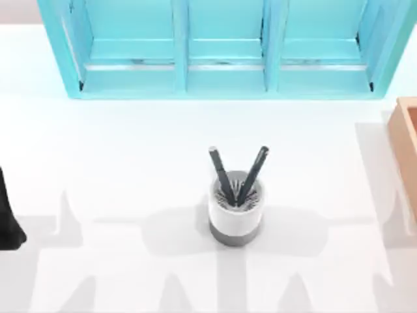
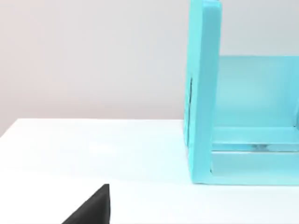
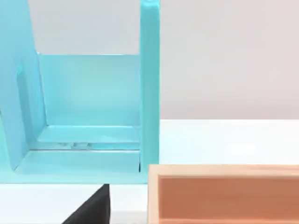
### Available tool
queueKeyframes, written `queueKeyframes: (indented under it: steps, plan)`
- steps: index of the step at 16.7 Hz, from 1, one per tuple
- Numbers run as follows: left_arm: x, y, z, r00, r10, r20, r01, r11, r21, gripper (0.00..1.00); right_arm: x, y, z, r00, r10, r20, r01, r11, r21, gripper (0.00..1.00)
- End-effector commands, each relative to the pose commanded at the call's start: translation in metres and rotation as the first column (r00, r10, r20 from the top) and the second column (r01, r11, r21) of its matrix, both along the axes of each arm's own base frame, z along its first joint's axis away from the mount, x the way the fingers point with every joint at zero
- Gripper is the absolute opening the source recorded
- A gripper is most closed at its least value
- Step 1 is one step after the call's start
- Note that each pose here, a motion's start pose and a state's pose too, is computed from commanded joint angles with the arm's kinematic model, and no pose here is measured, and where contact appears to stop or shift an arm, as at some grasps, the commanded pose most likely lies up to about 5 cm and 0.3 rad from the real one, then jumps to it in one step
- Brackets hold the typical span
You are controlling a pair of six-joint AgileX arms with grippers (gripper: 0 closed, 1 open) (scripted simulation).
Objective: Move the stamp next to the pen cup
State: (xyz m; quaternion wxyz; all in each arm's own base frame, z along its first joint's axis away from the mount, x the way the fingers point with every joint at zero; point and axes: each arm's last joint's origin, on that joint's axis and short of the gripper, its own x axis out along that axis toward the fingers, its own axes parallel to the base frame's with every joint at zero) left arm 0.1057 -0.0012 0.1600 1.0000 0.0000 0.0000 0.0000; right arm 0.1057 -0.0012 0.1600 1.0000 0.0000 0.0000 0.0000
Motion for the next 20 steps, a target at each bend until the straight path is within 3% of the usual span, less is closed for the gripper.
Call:
queueKeyframes:
  steps: [5,8,11,13,16,20]
  plan:
    - [0.000,0.002,0.011,0.998,0.016,-0.062,-0.015,1.000,0.014,1.00,0.000,0.000,0.000,1.000,0.000,0.000,0.000,1.000,0.000,1.00]
    - [0.005,0.005,0.037,0.977,0.043,-0.207,-0.034,0.998,0.044,1.00,0.000,0.000,0.000,1.000,0.000,0.000,0.000,1.000,0.000,1.00]
    - [0.022,0.011,0.066,0.899,0.071,-0.431,-0.042,0.996,0.077,1.00,0.000,0.000,0.000,1.000,0.000,0.000,0.000,1.000,0.000,1.00]
    - [0.044,0.017,0.081,0.793,0.084,-0.603,-0.036,0.995,0.091,1.00,0.000,0.000,0.000,1.000,0.000,0.000,0.000,1.000,0.000,1.00]
    - [0.084,0.030,0.092,0.571,0.084,-0.817,-0.016,0.996,0.091,1.00,0.000,0.000,0.000,1.000,0.000,0.000,0.000,1.000,0.000,1.00]
    - [0.132,0.050,0.096,0.280,0.056,-0.958,0.008,0.998,0.060,1.00,0.000,0.000,0.000,1.000,0.000,0.000,0.000,1.000,0.000,1.00]
